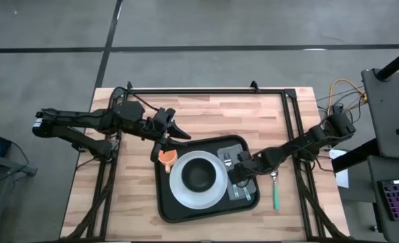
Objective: Set up tray
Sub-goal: Adjust the blue butter knife on the gray napkin
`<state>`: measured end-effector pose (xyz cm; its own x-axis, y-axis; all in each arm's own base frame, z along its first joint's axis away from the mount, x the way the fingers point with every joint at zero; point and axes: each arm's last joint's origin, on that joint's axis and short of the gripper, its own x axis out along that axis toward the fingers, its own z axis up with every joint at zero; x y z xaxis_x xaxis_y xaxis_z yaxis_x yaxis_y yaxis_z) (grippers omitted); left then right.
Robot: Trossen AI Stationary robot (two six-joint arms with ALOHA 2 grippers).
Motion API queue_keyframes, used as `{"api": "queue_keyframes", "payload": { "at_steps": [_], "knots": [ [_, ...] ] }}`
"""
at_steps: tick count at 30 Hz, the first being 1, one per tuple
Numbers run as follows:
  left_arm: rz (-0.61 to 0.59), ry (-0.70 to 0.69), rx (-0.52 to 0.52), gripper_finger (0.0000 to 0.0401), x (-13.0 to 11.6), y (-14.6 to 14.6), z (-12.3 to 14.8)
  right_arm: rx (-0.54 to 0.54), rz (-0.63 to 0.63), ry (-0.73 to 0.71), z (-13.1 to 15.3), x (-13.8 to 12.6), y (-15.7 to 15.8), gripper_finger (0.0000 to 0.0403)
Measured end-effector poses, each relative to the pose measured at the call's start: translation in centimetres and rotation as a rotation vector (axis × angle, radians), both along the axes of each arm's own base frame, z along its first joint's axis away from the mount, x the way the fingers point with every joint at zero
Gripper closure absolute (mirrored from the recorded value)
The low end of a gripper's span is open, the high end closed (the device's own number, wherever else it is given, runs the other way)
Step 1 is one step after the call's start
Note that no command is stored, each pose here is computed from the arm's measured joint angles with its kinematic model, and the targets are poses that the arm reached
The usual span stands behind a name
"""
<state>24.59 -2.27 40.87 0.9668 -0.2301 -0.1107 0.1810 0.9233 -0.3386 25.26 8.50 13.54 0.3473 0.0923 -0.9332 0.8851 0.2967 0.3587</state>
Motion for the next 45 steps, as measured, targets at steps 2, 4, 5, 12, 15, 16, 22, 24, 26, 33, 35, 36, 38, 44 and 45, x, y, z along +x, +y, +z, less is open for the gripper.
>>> {"api": "queue_keyframes", "payload": {
  "at_steps": [2,4,5,12,15,16,22,24,26,33,35,36,38,44,45],
  "knots": [
    [0.000,0.000,0.000,0.0260,0.0,0.0,0.0,-0.007,-0.001,0.015,0.1,-0.2,-0.2,0.0382],
    [0.000,0.002,-0.001,0.0260,0.0,0.0,0.0,-0.008,-0.004,0.017,0.2,-0.2,-0.3,0.0386],
    [-0.002,0.004,-0.002,0.0260,0.0,0.0,0.0,-0.009,-0.004,0.017,0.2,-0.2,-0.4,0.0386],
    [-0.010,0.015,-0.001,0.0260,0.0,-0.2,-0.1,0.002,-0.039,-0.014,0.3,0.1,-0.5,0.0384],
    [-0.014,0.021,-0.002,0.0260,0.0,-0.2,-0.2,0.018,-0.048,-0.069,0.5,0.6,-0.4,0.0384],
    [-0.014,0.025,-0.001,0.0260,-0.1,-0.2,-0.2,0.017,-0.056,-0.074,0.6,0.6,-0.4,0.0384],
    [-0.015,0.026,-0.001,0.0260,-0.1,-0.2,-0.2,0.003,-0.072,-0.049,1.0,0.1,-0.6,0.0384],
    [-0.015,0.027,-0.001,0.0260,-0.1,-0.2,-0.2,-0.012,-0.075,-0.007,0.9,-0.4,-0.7,0.0384],
    [-0.017,0.026,-0.001,0.0260,-0.1,-0.2,-0.2,-0.024,-0.084,0.018,0.9,-0.6,-1.0,0.0384],
    [-0.030,0.024,-0.003,0.0260,-0.1,-0.2,-0.2,-0.035,-0.103,-0.030,1.2,0.0,-1.8,0.0385],
    [-0.029,0.024,-0.005,0.0260,-0.1,-0.2,-0.2,-0.043,-0.111,-0.027,1.2,-0.1,-2.0,0.0385],
    [-0.029,0.025,-0.005,0.0260,-0.1,-0.2,-0.2,-0.049,-0.115,-0.027,1.1,-0.1,-2.1,0.0385],
    [-0.034,0.025,-0.006,0.0260,-0.1,-0.3,-0.2,-0.060,-0.129,-0.026,1.0,-0.2,-2.3,0.0385],
    [-0.042,0.028,-0.013,0.0260,-0.1,-0.5,-0.2,-0.061,-0.133,-0.015,0.6,-0.2,-2.3,0.0385],
    [-0.043,0.028,-0.013,0.0260,-0.1,-0.5,-0.2,-0.058,-0.133,-0.025,0.6,-0.1,-2.3,0.0385]
  ]
}}
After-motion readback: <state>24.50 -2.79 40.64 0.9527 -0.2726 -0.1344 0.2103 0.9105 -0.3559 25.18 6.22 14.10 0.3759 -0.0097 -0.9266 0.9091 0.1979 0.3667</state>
